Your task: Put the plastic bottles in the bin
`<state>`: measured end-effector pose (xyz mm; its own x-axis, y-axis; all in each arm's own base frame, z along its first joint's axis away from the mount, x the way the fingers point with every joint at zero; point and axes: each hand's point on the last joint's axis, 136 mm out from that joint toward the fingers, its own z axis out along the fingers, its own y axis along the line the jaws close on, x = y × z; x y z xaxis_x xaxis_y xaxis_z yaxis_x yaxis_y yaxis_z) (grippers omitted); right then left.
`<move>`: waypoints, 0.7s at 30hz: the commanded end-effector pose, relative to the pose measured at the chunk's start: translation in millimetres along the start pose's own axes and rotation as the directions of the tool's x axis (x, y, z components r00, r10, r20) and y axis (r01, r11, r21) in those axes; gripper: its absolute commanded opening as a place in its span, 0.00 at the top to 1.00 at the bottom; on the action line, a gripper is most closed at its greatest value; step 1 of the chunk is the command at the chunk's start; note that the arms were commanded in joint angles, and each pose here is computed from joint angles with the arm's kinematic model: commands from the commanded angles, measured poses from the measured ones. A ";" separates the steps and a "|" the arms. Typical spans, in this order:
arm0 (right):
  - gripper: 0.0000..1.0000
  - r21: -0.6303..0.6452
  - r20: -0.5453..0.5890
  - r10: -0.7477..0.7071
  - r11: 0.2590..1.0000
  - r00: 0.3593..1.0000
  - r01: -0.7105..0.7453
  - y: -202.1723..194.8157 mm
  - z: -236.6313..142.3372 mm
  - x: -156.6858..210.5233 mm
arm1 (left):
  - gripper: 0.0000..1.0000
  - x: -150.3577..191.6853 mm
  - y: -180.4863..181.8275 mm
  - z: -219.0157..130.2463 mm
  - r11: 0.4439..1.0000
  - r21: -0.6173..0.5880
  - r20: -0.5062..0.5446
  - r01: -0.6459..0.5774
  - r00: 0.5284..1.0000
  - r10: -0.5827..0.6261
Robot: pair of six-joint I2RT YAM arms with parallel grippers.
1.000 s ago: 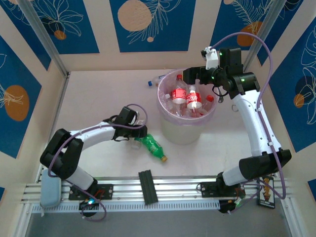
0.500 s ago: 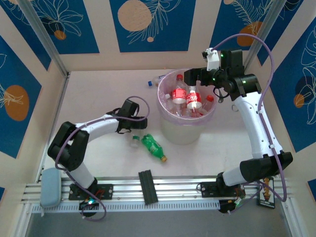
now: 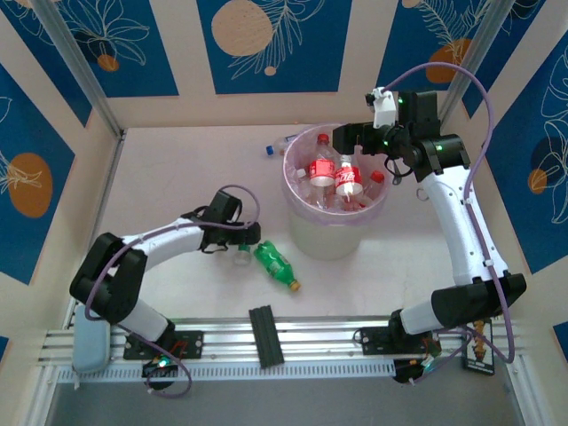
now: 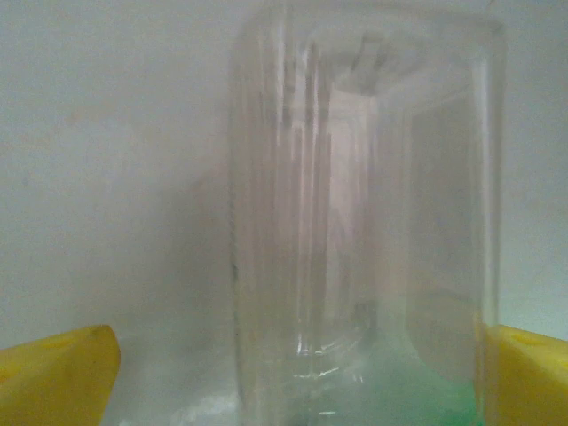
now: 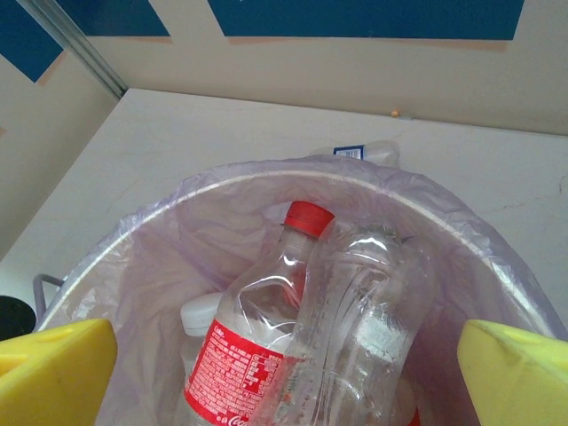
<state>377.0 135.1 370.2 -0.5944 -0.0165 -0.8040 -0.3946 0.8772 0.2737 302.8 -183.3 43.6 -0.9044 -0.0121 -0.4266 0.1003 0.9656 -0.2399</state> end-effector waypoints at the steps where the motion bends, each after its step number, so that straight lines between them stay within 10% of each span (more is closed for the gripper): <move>1: 0.01 -0.014 0.010 -0.006 1.000 1.000 0.006 1.9 -0.8 -1.3 | 0.04 14.5 -0.2 5.6 0.999 0.020 -0.033 0.042 0.999 -0.042; 14: 0.01 -0.034 0.009 -0.007 0.999 1.000 0.007 9.4 -6.4 -1.8 | 0.37 -14.9 -10.1 -4.3 0.999 0.047 0.048 0.007 0.999 -0.009; 21: 0.02 -0.214 0.020 -0.035 0.976 0.999 0.038 60.5 -18.3 -10.4 | 0.42 -82.6 -29.1 -85.4 0.976 0.193 0.332 -0.106 0.942 0.037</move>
<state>365.7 156.1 377.3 -0.5962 -0.0328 -0.8022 -0.4646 0.8289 0.3114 319.7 -184.9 94.6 -0.8331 -0.0477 -0.5510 0.1635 0.9306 -0.3276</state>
